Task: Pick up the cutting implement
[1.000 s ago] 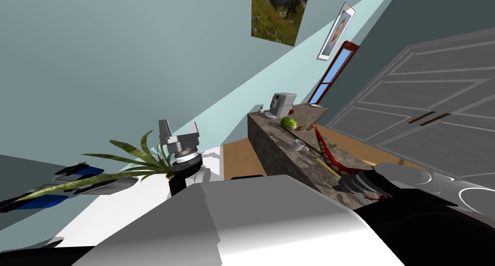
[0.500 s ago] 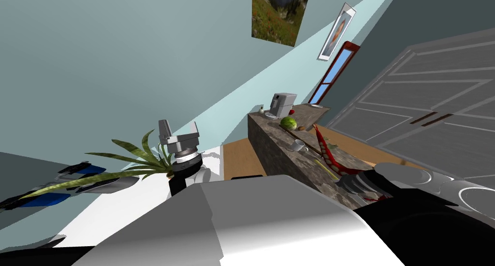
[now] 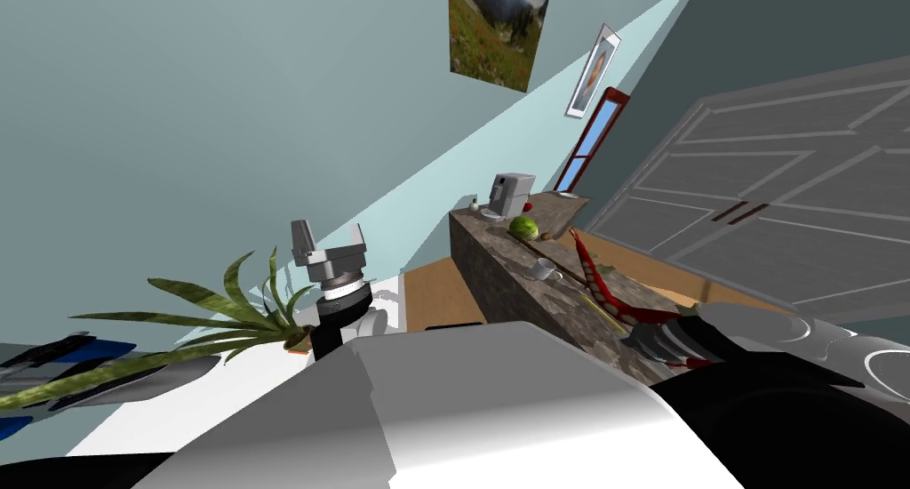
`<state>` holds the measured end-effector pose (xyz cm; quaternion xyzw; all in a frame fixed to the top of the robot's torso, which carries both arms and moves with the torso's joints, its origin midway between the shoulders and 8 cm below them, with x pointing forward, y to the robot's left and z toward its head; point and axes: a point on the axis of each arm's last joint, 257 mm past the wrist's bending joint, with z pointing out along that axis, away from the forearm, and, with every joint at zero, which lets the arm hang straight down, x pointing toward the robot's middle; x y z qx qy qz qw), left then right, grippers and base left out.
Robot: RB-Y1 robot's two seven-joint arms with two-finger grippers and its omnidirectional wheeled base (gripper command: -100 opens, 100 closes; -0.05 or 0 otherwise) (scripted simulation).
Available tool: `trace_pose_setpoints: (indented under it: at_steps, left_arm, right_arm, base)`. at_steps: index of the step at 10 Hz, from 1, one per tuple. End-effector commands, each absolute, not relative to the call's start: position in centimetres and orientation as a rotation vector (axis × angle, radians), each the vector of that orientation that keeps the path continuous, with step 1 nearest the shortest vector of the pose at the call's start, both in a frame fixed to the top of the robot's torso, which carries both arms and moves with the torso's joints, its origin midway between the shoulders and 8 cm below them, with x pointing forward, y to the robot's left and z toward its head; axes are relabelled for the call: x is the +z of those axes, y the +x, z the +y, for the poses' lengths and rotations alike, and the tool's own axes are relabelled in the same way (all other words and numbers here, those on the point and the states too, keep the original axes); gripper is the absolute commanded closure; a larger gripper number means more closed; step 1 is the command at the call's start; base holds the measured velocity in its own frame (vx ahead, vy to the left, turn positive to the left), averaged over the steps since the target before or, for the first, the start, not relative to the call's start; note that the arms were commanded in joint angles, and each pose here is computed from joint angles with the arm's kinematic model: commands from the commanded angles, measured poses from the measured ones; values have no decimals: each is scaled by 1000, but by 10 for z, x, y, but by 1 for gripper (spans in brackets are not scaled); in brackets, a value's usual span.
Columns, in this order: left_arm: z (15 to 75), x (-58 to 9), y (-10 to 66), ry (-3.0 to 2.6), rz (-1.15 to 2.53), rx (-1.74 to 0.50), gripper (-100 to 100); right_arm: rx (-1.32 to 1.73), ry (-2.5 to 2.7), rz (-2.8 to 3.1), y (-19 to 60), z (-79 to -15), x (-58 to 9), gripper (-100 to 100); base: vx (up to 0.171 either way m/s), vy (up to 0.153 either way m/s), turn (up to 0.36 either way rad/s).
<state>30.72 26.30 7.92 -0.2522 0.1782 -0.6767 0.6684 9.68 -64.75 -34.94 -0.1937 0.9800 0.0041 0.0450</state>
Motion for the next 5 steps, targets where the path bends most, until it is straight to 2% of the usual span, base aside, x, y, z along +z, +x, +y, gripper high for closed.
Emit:
trace_pose_setpoints:
  at_steps: [1,3,5]
  left_arm:
    - [263,79,307,-569,402,-1526,0]
    - [263,79,307,-569,402,-1526,0]
    - [263,79,307,-569,402,-1526,0]
  right_arm:
    - [23,-614,2988,92,-647,-347,100]
    - [27,-652,2981,87,-648,-345,100]
    - [25,-702,2968,87,-648,-345,100]
  base:
    - [142,19,-174]
    - [120,6,-166]
    - [76,1,-31]
